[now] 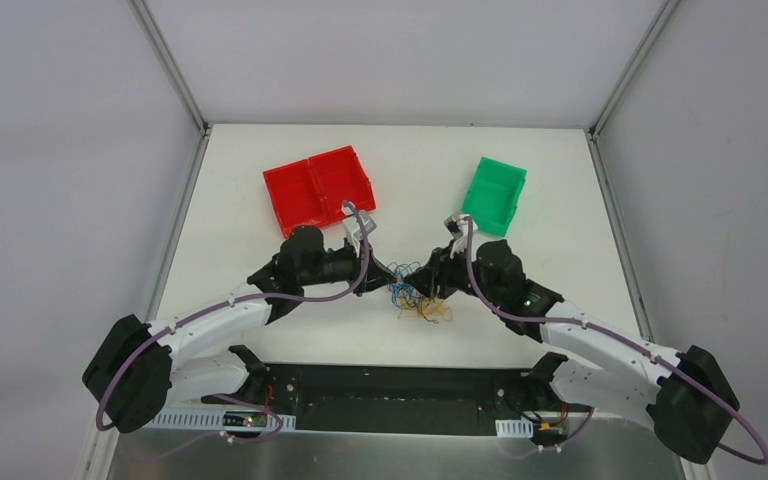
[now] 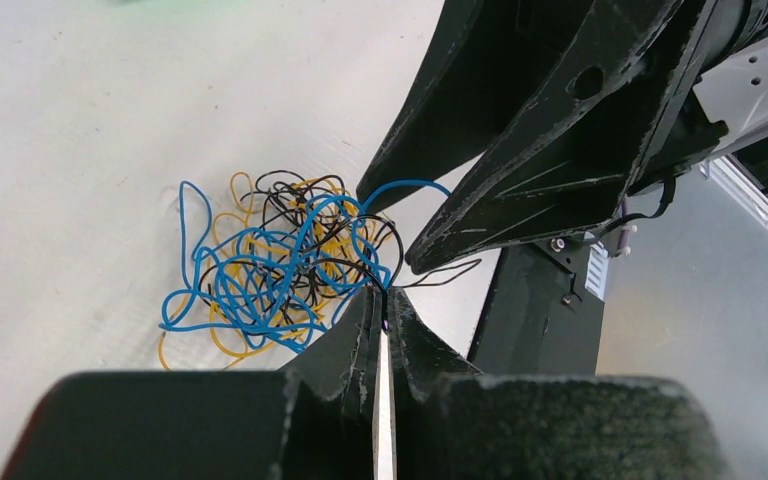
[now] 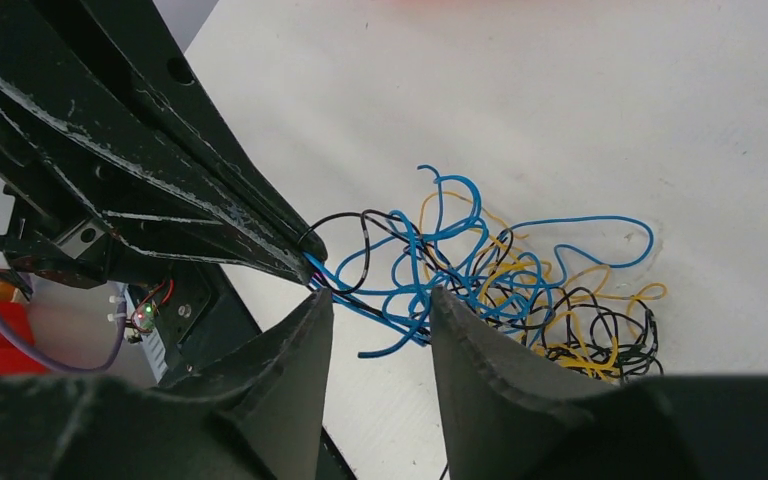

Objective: Untangle the cables

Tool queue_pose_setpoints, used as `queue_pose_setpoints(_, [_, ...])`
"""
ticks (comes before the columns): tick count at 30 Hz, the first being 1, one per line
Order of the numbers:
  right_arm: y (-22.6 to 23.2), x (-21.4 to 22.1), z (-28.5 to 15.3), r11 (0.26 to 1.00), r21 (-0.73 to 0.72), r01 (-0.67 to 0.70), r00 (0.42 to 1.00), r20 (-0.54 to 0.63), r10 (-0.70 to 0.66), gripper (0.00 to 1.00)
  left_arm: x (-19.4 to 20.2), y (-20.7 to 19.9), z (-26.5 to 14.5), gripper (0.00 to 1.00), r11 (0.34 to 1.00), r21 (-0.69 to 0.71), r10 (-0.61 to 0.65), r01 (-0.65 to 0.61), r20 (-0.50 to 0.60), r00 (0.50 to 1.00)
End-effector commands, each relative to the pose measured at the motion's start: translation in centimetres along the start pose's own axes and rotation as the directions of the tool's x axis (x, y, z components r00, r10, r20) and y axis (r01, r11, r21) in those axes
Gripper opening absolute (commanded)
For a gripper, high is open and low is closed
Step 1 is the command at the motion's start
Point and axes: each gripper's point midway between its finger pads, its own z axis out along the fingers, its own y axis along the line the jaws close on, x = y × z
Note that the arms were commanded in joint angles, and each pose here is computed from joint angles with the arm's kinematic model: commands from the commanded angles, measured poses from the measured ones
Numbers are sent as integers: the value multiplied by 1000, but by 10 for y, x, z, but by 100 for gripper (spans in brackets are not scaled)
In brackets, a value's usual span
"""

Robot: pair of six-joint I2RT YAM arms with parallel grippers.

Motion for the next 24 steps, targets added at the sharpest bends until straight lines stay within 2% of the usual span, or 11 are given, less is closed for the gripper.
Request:
queue_pose_setpoints(1, [18,-21,4,998,-39,48,998,48,-46,42,-26,-19,2,2,994,69,75,-80,65,995])
queue_pose_setpoints(3, [18,-21,5,998,-31,54,997,48,-52,42,-26,-19,1,2,995,65,77,-81,70,995])
queue_pose_setpoints(5, [15,-22,5,998,-10,55,997,55,-54,49,-28,-19,-1,2,995,58,82,-87,79,994])
queue_pose_setpoints(6, [12,-23,4,999,5,52,997,62,-52,47,-28,-19,-2,2,995,55,84,-89,83,993])
queue_pose_setpoints(12, [0,-35,-6,996,79,37,988,145,-48,3,-31,-13,-8,3,995,4,97,-98,118,988])
queue_pose_setpoints(16, [-8,-44,-16,992,124,17,975,218,-44,0,-32,-9,-9,4,995,-22,96,-94,125,987])
queue_pose_setpoints(17, [-11,-47,-19,990,140,12,971,235,-45,0,-32,-7,-9,7,995,-30,93,-90,125,988])
queue_pose_setpoints(18, [-13,-49,-22,988,154,6,966,253,-45,0,-31,-5,-8,16,996,-38,90,-86,121,988])
queue_pose_setpoints(20, [-17,-52,-27,985,174,-8,958,285,-42,0,-31,-2,-7,45,995,-56,85,-79,116,990])
queue_pose_setpoints(21, [-18,-54,-30,984,176,-12,954,297,-41,0,-30,0,-7,53,995,-65,82,-75,113,990])
queue_pose_setpoints(24, [-14,-57,-35,987,158,-12,946,321,-40,0,-29,8,-6,65,992,-106,75,-63,108,991])
